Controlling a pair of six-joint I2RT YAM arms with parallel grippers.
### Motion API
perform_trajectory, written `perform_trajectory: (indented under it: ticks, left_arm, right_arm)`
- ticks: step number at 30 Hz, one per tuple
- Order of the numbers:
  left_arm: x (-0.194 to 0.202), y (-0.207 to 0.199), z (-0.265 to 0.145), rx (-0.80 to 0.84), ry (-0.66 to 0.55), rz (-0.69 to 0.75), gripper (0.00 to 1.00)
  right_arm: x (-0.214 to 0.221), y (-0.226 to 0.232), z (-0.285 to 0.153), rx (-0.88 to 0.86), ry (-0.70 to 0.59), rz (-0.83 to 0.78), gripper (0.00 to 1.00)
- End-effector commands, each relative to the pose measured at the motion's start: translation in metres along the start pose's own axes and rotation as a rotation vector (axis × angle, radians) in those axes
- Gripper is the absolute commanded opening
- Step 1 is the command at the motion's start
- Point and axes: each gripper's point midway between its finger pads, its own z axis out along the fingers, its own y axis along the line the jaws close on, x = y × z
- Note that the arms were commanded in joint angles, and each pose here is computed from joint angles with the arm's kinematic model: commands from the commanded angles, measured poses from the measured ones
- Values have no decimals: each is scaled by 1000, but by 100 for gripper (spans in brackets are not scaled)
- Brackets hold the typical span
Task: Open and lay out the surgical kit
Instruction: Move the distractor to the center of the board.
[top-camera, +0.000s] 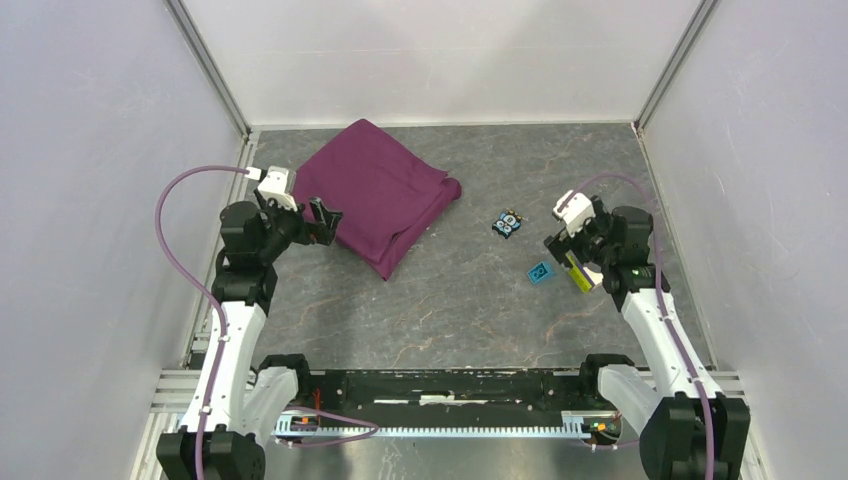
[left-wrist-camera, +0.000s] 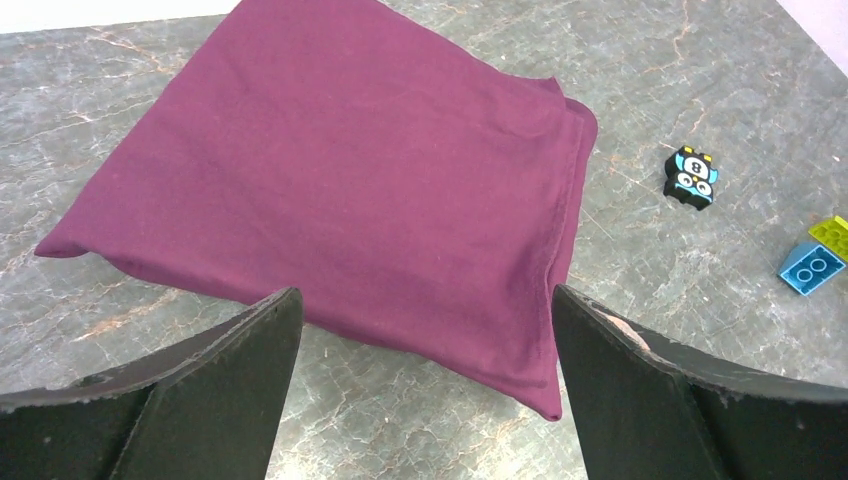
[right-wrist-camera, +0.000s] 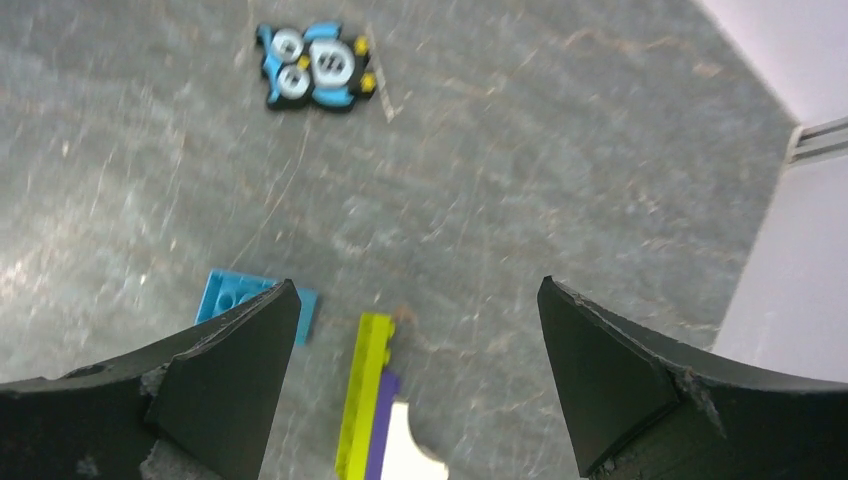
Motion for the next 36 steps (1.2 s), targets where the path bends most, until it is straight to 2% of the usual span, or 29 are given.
perform_trajectory:
  ticks: [1, 7, 13, 18, 28, 32, 36]
  left_arm:
    - [-18, -7, -2, 41, -38, 61, 100]
    - [-16, -6, -1, 41, -34, 51, 100]
    - [-16, -6, -1, 41, -35, 50, 100]
    - [-14, -5, 0, 38, -30, 48, 100]
    - [-15, -4, 0, 33, -31, 52, 100]
    - [-15, -4, -1, 31, -33, 54, 100]
    - [-16, -4, -1, 28, -40, 57, 100]
  right_arm:
    - [34, 32, -3, -150, 110, -81, 97]
    - [64, 79, -3, -367, 180, -120, 98]
    - [86, 97, 6, -430, 228, -120, 99]
    - [91, 92, 24, -412, 262, -106, 89]
    - [77, 69, 78, -384, 291, -1, 62]
    - [62, 56, 110, -356, 277, 98, 59]
    - [47, 24, 149, -245, 262, 172, 58]
